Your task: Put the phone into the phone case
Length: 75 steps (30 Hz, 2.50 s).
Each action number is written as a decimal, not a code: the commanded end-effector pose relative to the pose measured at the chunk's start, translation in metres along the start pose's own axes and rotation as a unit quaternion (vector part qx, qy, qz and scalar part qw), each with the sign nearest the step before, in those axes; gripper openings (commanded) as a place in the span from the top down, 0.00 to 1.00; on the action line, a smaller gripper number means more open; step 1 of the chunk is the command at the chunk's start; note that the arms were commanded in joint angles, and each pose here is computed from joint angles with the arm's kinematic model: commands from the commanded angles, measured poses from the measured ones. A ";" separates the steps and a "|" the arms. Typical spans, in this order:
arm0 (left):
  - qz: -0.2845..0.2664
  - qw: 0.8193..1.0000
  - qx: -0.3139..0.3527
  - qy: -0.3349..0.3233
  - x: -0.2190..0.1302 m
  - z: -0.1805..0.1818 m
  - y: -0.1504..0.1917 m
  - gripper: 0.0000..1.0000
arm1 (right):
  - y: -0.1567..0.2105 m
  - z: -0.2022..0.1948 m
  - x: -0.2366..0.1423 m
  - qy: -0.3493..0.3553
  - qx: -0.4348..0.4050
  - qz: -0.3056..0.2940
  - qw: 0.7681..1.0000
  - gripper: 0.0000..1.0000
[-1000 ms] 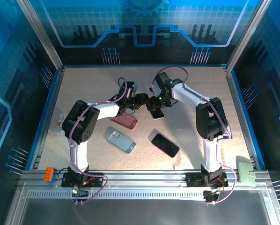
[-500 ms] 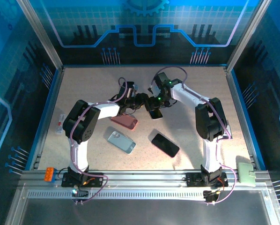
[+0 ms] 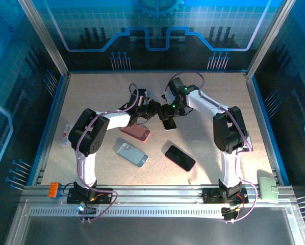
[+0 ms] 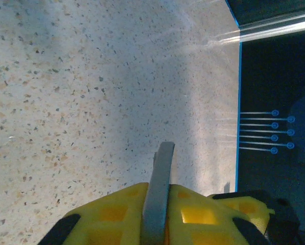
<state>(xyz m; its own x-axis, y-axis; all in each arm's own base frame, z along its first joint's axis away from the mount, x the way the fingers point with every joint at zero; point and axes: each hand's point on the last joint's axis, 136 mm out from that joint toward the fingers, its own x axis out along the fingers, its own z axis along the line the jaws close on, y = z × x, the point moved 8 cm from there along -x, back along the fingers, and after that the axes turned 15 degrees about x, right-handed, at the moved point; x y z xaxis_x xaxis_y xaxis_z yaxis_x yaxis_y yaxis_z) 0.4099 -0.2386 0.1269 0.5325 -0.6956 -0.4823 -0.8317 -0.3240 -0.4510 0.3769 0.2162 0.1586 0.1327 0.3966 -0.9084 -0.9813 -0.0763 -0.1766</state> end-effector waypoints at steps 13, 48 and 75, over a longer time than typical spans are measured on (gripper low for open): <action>-0.003 1.000 0.005 0.009 -0.003 -0.014 0.003 1.00 | 0.002 0.017 -0.037 -0.085 0.003 -0.044 0.995 0.14; -0.373 0.925 -0.049 0.059 -0.056 -0.092 -0.016 1.00 | 0.019 -0.068 -0.067 -0.375 0.218 -0.149 0.888 0.20; -0.347 0.933 -0.050 0.076 -0.034 -0.091 0.002 0.85 | 0.015 -0.058 -0.066 -0.401 0.231 -0.163 0.871 0.91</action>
<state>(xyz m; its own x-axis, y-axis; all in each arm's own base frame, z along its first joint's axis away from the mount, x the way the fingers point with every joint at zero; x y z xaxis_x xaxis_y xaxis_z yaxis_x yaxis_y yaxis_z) 0.3854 -0.2561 0.1972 0.9566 -0.2876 -0.0471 -0.2686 -0.8076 -0.5250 0.3700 0.1255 0.1900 0.4897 0.8348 -0.2516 -0.8602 0.5097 0.0171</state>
